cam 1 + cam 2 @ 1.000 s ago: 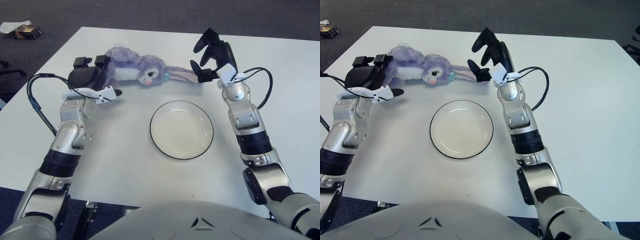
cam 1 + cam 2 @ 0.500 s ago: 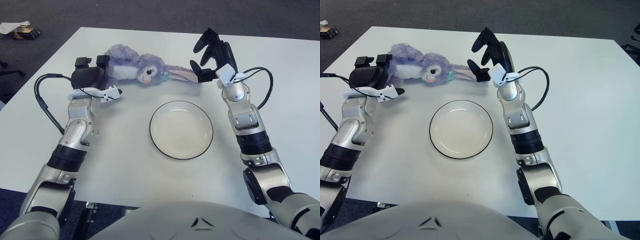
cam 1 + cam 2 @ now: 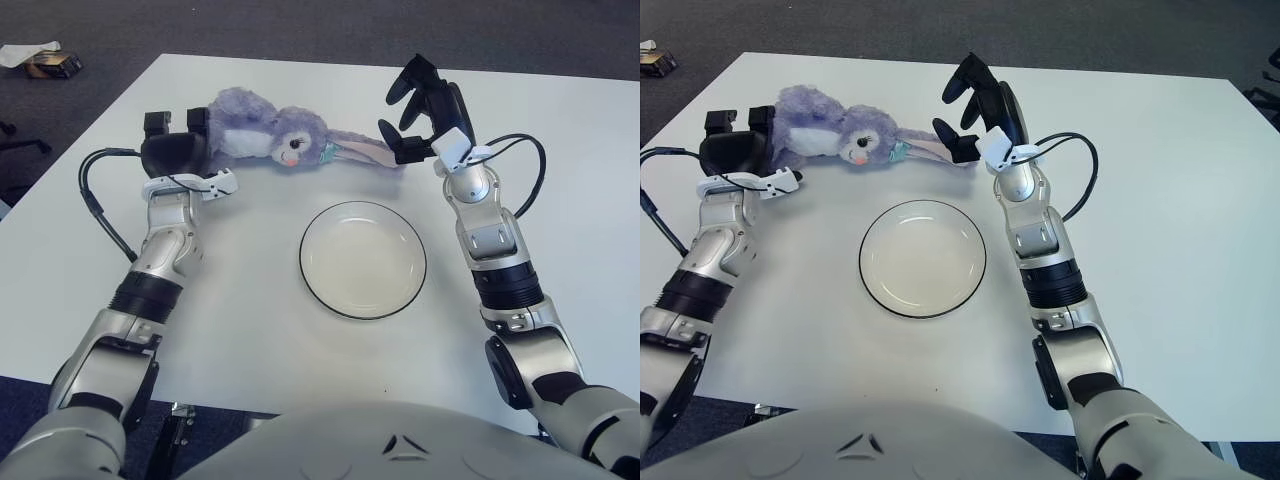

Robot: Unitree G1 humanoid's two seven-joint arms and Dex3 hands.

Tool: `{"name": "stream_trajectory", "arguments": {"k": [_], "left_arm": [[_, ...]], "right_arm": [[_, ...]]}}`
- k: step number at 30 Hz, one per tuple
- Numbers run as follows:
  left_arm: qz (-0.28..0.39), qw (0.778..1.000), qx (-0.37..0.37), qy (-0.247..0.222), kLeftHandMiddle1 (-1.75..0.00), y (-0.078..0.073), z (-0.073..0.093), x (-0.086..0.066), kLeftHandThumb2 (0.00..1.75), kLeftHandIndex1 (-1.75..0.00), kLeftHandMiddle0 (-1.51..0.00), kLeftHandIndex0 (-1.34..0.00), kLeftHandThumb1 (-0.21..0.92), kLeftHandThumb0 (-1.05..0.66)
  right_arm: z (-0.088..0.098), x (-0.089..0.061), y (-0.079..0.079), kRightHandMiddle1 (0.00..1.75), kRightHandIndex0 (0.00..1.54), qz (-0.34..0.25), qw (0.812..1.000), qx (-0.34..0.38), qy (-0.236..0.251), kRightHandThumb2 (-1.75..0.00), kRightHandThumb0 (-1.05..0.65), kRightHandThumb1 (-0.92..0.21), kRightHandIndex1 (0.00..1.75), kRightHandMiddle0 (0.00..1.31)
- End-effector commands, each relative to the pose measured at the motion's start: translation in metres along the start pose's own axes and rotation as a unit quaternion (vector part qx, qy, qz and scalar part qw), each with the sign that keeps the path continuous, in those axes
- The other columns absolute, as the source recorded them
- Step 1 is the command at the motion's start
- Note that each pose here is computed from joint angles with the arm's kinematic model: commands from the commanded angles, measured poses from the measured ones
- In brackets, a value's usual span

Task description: Put the doll into the plate.

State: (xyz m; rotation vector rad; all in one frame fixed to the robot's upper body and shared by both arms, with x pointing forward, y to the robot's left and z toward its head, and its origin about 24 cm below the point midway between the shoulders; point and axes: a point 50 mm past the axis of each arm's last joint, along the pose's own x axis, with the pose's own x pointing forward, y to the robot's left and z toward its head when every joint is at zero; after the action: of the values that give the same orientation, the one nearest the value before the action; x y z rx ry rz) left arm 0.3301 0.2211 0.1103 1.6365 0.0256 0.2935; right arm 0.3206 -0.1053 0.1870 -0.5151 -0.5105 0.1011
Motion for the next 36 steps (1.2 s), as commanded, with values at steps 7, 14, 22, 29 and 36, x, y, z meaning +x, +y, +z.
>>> {"name": "stream_trajectory", "arguments": {"k": [7,14,22,29,36], "left_arm": [[0.035,0.999,0.005,0.006,-1.67,-0.009,0.002,0.015,0.96,-1.06,-0.07,0.0,0.38,-0.62],[0.062,0.998,-0.002,-0.001,-1.74,-0.022,0.001,0.023,1.12,-1.62,-0.31,-0.02,0.31,-0.3],[0.094,0.995,-0.016,-0.001,-1.69,-0.037,-0.001,0.025,1.34,-1.74,-0.66,-0.33,0.28,0.05],[0.119,0.992,-0.036,-0.006,-1.28,-0.039,0.0,0.025,1.35,-1.75,-0.88,-0.58,0.16,0.0],[0.143,0.989,-0.044,-0.021,-1.17,-0.038,0.004,0.023,1.45,-1.75,-0.98,-0.72,0.04,0.0]], "right_arm": [[0.004,-0.001,-0.002,1.75,0.61,0.003,1.0,0.013,-0.006,-1.23,-0.01,-0.38,1.67,0.33],[0.003,-0.002,-0.001,1.75,0.61,0.007,1.0,0.017,-0.007,-1.24,-0.01,-0.38,1.68,0.33],[0.002,-0.003,-0.001,1.75,0.6,0.009,1.0,0.013,-0.008,-1.26,-0.01,-0.37,1.7,0.33],[0.001,-0.001,0.0,1.75,0.6,0.015,1.0,0.012,-0.001,-1.27,-0.01,-0.36,1.71,0.33],[-0.004,0.004,0.007,1.75,0.61,0.024,1.0,0.005,0.001,-1.28,-0.01,-0.36,1.72,0.33]]}}
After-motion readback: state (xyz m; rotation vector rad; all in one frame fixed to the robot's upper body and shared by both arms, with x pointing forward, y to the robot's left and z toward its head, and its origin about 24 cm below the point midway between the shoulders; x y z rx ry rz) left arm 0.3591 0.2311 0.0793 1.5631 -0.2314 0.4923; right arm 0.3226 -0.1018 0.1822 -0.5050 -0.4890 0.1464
